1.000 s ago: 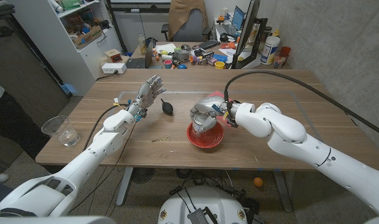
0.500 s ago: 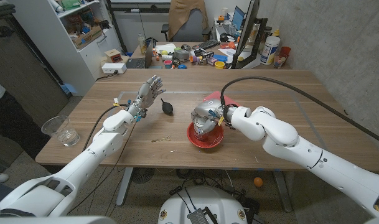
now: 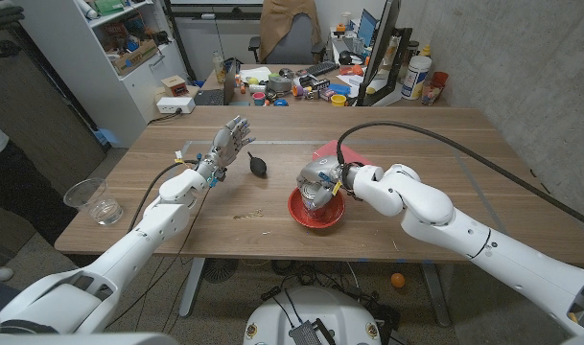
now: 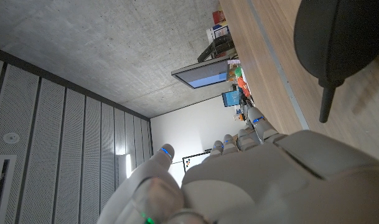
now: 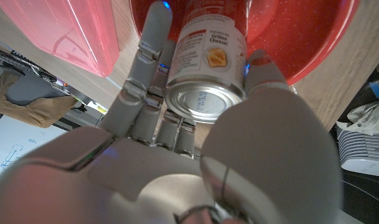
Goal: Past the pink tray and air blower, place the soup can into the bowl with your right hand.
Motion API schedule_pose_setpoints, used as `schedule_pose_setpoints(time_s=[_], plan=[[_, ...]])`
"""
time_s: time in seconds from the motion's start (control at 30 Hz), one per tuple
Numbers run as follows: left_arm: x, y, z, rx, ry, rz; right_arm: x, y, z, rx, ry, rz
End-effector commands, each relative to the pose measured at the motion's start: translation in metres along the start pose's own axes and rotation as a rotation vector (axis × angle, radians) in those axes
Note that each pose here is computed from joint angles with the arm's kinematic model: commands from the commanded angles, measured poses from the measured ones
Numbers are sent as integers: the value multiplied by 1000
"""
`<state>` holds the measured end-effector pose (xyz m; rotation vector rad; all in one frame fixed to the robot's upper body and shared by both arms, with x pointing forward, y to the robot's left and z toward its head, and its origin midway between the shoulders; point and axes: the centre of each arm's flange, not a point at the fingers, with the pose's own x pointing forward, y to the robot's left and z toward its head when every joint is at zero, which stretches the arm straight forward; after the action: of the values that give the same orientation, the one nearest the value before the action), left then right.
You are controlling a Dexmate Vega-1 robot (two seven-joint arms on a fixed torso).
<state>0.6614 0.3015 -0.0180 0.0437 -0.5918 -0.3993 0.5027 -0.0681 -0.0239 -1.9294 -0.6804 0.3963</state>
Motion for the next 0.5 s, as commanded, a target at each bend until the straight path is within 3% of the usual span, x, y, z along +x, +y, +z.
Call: schedule_pose_setpoints(time_s=[0.03, 0.5], plan=[[1, 0, 0, -1, -1, 0, 6, 7, 5, -27, -15, 56], [1, 1, -1, -3, 1, -2, 9, 6, 5, -43, -13, 94]])
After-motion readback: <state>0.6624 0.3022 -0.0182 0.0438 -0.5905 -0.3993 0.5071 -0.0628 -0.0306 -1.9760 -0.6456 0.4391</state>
